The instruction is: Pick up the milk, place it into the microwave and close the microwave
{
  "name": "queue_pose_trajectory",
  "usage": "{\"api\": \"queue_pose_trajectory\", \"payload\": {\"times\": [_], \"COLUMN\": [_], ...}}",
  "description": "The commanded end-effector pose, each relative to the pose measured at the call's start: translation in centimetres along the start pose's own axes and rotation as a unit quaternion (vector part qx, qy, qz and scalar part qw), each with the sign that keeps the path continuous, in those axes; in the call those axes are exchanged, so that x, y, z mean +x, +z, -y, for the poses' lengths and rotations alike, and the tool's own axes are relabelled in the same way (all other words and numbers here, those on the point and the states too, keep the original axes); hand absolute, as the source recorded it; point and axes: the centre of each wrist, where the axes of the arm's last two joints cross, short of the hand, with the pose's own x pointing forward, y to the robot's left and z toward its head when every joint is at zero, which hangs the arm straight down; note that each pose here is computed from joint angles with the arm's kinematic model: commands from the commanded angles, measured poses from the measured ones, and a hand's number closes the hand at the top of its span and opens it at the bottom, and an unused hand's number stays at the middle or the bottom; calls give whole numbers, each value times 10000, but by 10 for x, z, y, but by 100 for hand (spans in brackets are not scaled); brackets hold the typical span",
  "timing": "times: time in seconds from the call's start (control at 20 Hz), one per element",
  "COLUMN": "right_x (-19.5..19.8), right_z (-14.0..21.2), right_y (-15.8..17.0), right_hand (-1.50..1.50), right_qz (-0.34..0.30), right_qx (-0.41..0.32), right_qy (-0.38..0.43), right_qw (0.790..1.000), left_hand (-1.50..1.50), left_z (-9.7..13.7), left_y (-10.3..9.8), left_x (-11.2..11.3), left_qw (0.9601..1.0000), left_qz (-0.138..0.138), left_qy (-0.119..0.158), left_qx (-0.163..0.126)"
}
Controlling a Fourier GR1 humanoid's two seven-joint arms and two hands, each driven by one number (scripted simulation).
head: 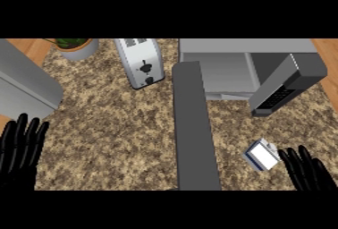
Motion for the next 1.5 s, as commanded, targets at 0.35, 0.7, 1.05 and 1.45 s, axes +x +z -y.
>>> {"api": "queue_pose_trajectory", "payload": {"times": [0.35, 0.7, 1.05, 1.45], "right_x": [-47, -66, -99, -139], "right_z": [21, 36, 60, 110], "right_y": [-16, -7, 12, 26], "right_hand": [-150, -150, -150, -150], "right_qz": [62, -287, -298, -549], "right_qx": [-675, -874, -1041, -1054], "right_qy": [667, 688, 1225, 1323], "right_qw": [9955, 9934, 9865, 9841], "left_hand": [-150, -150, -150, -150], "left_z": [-10, 5, 9, -2], "left_y": [20, 43, 43, 53], "left_x": [4, -3, 23, -5], "left_qw": [10000, 9999, 10000, 9999], "left_qz": [-31, -27, 37, -96], "left_qy": [-71, -45, -3, -32], "left_qx": [-45, -102, -37, -111]}}
